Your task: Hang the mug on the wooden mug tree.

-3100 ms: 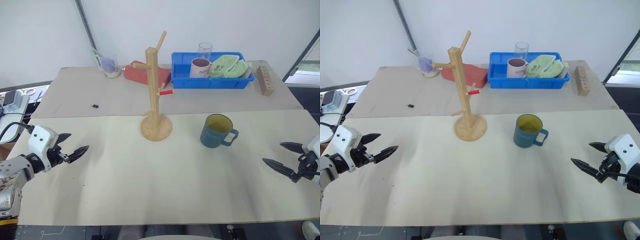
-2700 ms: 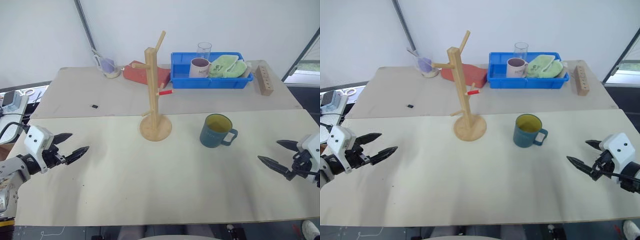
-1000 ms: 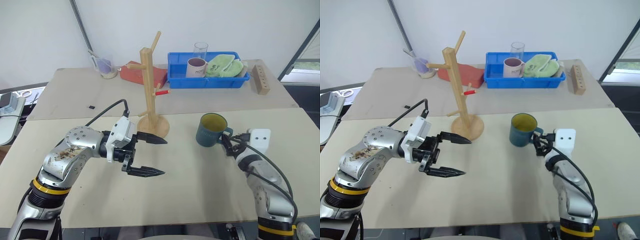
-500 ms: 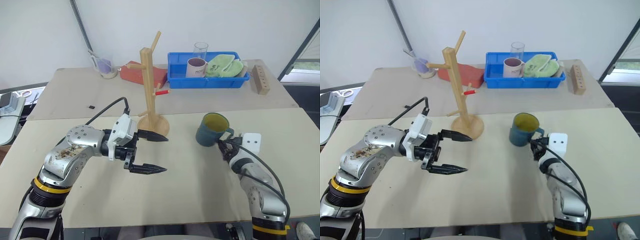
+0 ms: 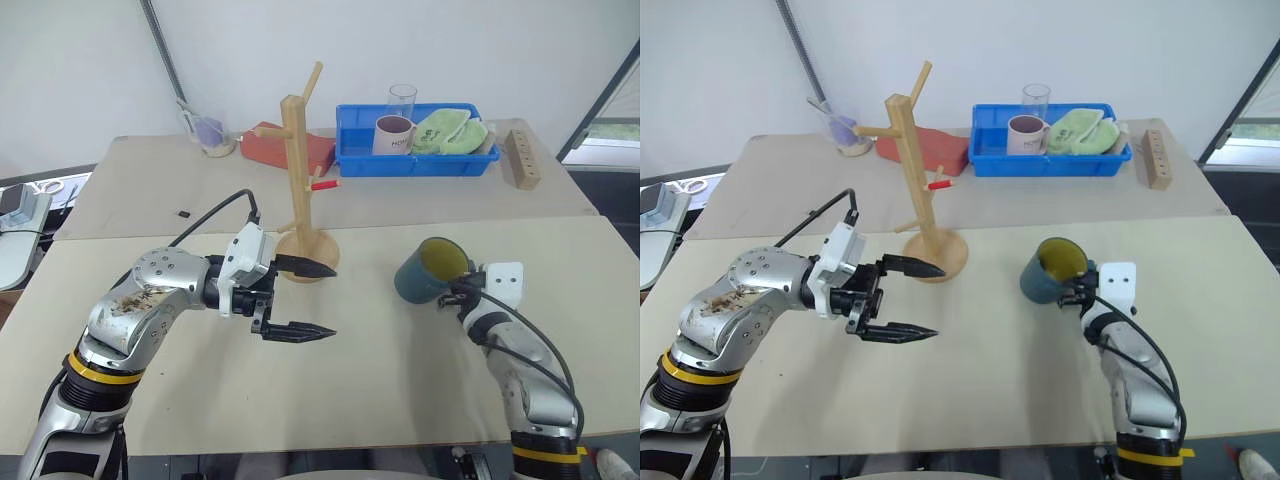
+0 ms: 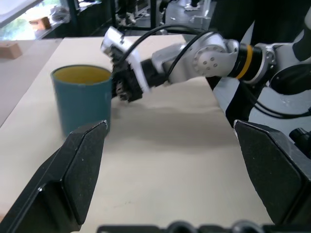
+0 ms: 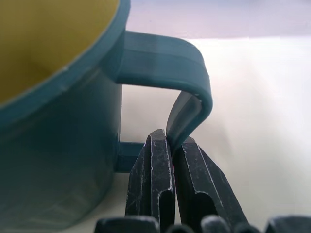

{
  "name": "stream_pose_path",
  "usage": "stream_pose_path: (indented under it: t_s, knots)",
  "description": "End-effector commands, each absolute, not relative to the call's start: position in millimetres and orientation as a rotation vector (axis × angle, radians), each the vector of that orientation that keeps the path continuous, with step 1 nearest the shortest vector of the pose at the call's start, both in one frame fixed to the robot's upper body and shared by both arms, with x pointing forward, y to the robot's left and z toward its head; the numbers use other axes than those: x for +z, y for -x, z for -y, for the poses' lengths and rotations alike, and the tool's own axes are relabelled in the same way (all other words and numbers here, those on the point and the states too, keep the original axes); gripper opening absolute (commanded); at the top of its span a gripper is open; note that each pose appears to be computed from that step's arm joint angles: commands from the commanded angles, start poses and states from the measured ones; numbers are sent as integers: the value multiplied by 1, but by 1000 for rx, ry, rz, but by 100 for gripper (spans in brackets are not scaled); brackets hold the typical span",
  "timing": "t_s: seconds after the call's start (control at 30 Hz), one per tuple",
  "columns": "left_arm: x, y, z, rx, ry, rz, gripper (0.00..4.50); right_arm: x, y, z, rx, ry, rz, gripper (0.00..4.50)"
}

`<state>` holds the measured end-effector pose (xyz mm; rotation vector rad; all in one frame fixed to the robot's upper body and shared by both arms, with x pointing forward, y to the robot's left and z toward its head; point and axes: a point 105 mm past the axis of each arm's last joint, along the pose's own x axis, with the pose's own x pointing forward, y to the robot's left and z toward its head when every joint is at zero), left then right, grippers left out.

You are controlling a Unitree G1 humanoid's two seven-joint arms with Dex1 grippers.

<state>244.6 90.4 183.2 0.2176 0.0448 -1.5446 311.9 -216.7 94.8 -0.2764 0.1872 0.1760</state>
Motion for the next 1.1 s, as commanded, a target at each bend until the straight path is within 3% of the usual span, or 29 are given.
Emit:
stream_pose_path:
  t_s: [0.03, 0.17, 0.37, 0.67, 1.1]
  knots:
    - [194, -247, -108, -1455, -225, -15, 450, 157, -315, 180, 425, 642, 11, 3]
    - [196, -251, -131, -1344, -195, 12, 450, 200, -324, 159, 619, 961, 85, 3]
    - [200, -257, -146, -1256, -189, 34, 450, 248, -342, 132, 759, 1207, 175, 3]
    - [218, -256, -137, -1252, -103, 104, 450, 265, -358, 89, 911, 1301, 239, 3]
    - [245, -272, -145, -1072, -112, 205, 450, 279, -377, 58, 978, 1353, 297, 3]
